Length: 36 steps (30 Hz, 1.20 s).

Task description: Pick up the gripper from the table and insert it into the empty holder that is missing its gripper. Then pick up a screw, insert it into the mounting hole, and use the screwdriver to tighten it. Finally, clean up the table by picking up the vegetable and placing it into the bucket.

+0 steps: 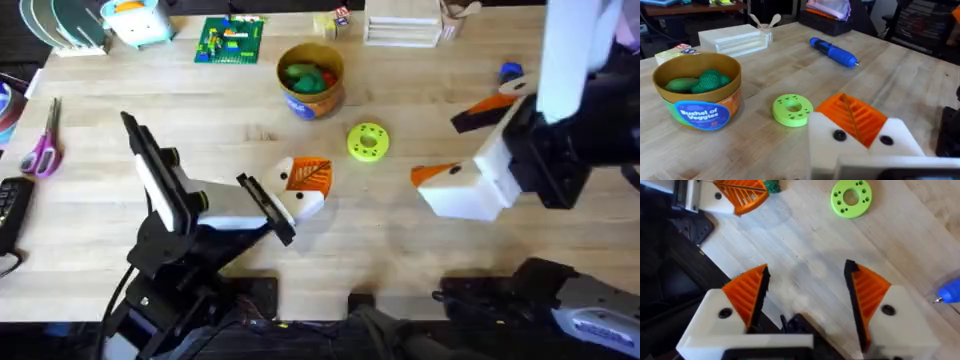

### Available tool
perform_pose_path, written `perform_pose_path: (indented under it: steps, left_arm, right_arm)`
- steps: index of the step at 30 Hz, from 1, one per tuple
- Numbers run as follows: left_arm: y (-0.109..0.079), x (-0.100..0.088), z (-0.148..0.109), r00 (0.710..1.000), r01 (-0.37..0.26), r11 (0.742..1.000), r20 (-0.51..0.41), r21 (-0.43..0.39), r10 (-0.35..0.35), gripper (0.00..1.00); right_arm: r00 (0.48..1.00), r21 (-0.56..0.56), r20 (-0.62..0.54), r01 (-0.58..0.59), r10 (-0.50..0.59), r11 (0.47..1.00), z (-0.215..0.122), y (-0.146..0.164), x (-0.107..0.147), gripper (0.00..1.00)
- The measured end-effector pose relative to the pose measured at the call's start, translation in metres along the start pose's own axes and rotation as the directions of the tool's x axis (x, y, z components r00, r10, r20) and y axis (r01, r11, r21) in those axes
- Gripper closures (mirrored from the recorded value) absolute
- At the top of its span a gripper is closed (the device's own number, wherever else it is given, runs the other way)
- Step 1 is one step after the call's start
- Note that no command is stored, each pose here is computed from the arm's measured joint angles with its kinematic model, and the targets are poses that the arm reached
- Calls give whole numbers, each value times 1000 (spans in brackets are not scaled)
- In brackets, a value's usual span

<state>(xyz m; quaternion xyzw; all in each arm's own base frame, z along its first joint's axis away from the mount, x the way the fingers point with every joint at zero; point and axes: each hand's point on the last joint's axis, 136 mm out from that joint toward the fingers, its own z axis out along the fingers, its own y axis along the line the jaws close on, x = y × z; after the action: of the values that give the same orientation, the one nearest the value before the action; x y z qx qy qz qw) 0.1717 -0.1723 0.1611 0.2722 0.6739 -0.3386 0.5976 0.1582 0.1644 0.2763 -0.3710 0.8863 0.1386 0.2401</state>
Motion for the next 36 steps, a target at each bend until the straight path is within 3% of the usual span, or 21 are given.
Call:
perform_pose_path:
  steps: [7, 13, 16, 18, 22, 28, 31, 36]
  left_arm:
    - [0, 0, 0, 1000, 0, 1000, 0, 0, 0, 991]
    - [0, 0, 0, 1000, 0, 1000, 0, 0, 0, 991]
    - [0, 0, 0, 1000, 0, 1000, 0, 0, 0, 991]
    - [0, 0, 0, 1000, 0, 1000, 0, 0, 0, 991]
    - [0, 0, 0, 1000, 0, 1000, 0, 0, 0, 991]
    - [0, 0, 0, 1000, 0, 1000, 0, -1, 0, 991]
    - [1, 0, 0, 1000, 0, 1000, 0, -3, 0, 991]
    - [1, 0, 0, 1000, 0, 1000, 0, -5, 0, 991]
  right_arm:
    - [986, 57, 65, -158, 155, 986, -4, -27, 16, 107]
    - [959, 2, 114, -263, 261, 965, -6, -35, 24, 107]
    - [935, 63, 145, -334, 323, 940, -14, -54, 30, 107]
    - [908, 141, 170, -407, 383, 902, -19, -76, 37, 106]
    - [822, 308, 239, -569, 518, 762, -31, -132, 54, 106]
    - [712, 411, 286, -696, 641, 589, -31, -199, 70, 105]
    - [685, 431, 279, -716, 673, 549, -21, -224, 75, 105]
    - [687, 470, 251, -703, 682, 534, -1, -258, 76, 105]
